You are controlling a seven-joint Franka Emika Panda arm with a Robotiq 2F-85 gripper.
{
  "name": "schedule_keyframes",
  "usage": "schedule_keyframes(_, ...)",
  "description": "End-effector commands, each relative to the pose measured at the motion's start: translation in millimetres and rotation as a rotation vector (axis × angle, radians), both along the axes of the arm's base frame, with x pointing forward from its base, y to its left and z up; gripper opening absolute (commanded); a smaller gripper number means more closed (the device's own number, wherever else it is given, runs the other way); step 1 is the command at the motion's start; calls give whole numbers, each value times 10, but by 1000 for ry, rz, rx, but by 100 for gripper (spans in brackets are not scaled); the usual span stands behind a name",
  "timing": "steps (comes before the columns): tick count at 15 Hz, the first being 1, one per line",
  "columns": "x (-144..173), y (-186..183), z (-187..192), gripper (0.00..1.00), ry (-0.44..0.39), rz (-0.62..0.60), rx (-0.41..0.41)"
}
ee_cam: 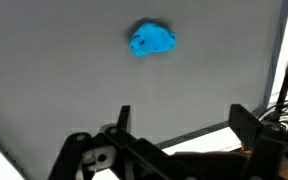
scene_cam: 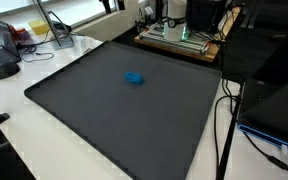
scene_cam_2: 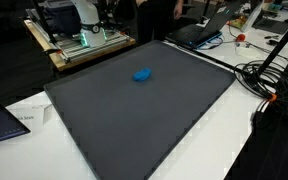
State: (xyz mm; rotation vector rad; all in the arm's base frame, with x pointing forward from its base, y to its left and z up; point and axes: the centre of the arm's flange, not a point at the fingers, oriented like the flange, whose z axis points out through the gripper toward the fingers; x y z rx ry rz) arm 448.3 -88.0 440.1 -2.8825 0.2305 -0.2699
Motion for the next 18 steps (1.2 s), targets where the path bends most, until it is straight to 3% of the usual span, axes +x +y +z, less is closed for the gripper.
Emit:
schedule_keyframes(1, -76, 180, -46, 100, 54, 115, 24)
schedule_keyframes(5, -295, 459, -70, 100, 112, 289, 38)
schedule_keyframes(11, -565, 748, 159, 100, 115, 511, 54)
schedule_keyframes(18, -658, 570, 515, 100, 109, 700, 96)
